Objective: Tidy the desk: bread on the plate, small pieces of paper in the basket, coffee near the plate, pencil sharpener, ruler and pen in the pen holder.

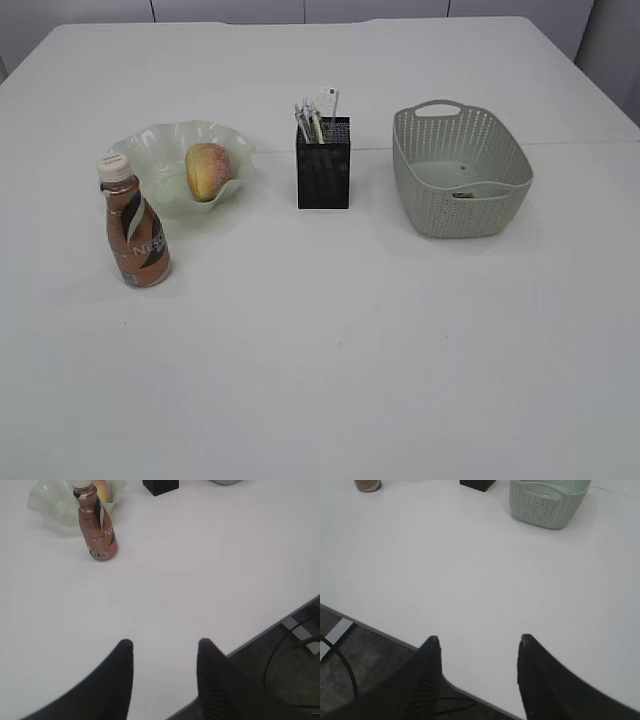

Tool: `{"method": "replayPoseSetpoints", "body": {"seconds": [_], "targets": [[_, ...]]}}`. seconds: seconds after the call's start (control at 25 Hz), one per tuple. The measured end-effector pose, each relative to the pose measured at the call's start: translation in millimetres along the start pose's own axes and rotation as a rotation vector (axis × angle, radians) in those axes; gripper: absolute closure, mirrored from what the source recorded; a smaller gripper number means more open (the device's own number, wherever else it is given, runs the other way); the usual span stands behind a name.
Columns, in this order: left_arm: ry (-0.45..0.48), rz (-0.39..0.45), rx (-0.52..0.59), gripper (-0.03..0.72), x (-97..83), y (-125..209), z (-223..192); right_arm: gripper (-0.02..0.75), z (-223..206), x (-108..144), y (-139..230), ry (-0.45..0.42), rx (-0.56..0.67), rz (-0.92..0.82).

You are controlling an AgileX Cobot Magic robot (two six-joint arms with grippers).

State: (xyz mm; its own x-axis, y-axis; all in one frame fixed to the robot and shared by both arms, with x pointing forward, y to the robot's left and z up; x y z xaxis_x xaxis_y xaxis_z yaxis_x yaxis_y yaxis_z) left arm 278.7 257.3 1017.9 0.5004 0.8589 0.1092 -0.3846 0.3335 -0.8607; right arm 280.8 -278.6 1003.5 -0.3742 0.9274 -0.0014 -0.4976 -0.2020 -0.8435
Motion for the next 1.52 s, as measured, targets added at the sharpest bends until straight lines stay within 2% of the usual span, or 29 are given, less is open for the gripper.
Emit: {"method": "replayPoseSetpoints", "body": {"seconds": [0.56, 0.68, 0.8, 0.96, 1.52], "targets": [[-0.025, 0.011, 0.004, 0.381, 2.0, 0.1, -0.4, 0.342, -0.5, -5.4, 0.4, 0.048, 0.001, -0.029], [-0.091, 0.049, 0.013, 0.381, 6.3, 0.1, -1.5, 0.342, -0.2, -9.4, 0.4, 0.121, 0.001, -0.075], [-0.179, 0.100, 0.024, 0.381, 12.2, 0.2, -2.5, 0.343, 0.7, -15.6, 0.8, 0.232, -0.001, -0.148], [-0.237, 0.132, 0.031, 0.381, 16.2, 0.5, -2.8, 0.343, 1.7, -19.4, 1.4, 0.303, -0.001, -0.193], [-0.183, 0.101, 0.024, 0.381, 12.5, 0.2, -2.5, 0.343, 1.8, -19.9, 1.5, 0.312, -0.001, -0.199]]}}
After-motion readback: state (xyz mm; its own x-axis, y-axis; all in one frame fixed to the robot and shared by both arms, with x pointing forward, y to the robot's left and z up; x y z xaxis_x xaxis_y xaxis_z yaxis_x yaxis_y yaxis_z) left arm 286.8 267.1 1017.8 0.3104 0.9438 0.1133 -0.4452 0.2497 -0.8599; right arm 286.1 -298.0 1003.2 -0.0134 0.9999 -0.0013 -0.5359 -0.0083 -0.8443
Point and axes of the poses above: a point on each arm's last joint axis where the gripper is mounted, z pointing back along that axis away from the gripper, x along the wrist's bending axis when the last joint is at zero, y = z × x, the point moved 7 cm from there along -z, pointing out along that axis toward the gripper, and after that the axes turned 5 degrees about -z, right-handed, at the moved point
